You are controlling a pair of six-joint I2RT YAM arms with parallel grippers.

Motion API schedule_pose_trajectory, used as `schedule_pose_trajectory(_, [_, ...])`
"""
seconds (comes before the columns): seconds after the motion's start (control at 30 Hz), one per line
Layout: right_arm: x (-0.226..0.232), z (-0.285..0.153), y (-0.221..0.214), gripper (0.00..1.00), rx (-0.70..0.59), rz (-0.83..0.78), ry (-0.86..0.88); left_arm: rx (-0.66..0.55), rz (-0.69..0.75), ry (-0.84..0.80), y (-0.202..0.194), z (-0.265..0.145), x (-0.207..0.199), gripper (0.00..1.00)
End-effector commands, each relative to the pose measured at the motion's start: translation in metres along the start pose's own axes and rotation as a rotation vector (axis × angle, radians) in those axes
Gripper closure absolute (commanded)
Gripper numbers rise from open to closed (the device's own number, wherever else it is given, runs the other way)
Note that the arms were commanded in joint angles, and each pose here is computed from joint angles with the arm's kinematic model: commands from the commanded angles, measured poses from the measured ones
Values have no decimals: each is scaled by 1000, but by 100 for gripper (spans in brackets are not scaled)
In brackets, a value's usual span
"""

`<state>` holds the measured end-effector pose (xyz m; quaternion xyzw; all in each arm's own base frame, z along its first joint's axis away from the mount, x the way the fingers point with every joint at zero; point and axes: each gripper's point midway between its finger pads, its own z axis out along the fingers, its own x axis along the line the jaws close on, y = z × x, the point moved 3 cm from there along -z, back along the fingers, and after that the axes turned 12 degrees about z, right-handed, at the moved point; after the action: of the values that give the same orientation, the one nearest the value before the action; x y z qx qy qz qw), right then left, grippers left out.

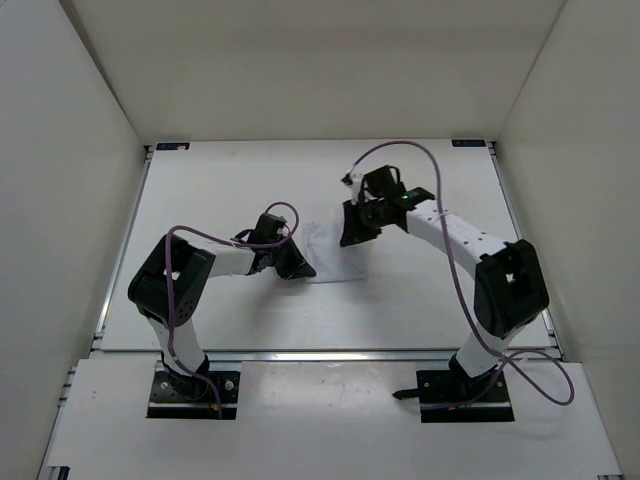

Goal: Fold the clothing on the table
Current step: Fold the skirt

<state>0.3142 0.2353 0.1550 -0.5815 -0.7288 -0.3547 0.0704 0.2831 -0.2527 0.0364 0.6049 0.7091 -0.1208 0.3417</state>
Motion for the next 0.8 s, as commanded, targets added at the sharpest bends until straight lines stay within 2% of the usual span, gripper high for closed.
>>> schedule_pose_trajectory(0.0, [28,31,-9,100,41,13,35,33,-24,86,-16,6,25,89])
schedule_pose_trajectory(0.07, [40,49,-27,100,101,4,60,36,-33,89,-18,5,28,89])
schedule_pose_trajectory(0.3, [49,87,-46,100,184,-13,87,34,-53,85,-24,0,39,89])
schedule_pose_trajectory(0.37, [56,92,-51,99,215,-35,94,46,-65,77,-27,0,41,84])
schedule_pose_trajectory(0.4, [62,91,-45,92,203,-49,101,40,-66,73,-26,-1,41,83])
schedule_pose_trajectory(0.43, [62,93,-48,76,219,-56,87,43,-70,54,-27,-2,39,82])
schedule_pose_trajectory(0.53, [94,71,-25,52,139,-103,156,6,-101,2,-20,-15,31,79])
schedule_pose_trajectory(0.63, [108,38,-6,45,49,-110,191,-33,-180,-49,-14,-30,26,77])
schedule_pose_trajectory(0.77, [98,-4,2,43,-34,-69,161,-125,-260,-95,-3,-64,23,73])
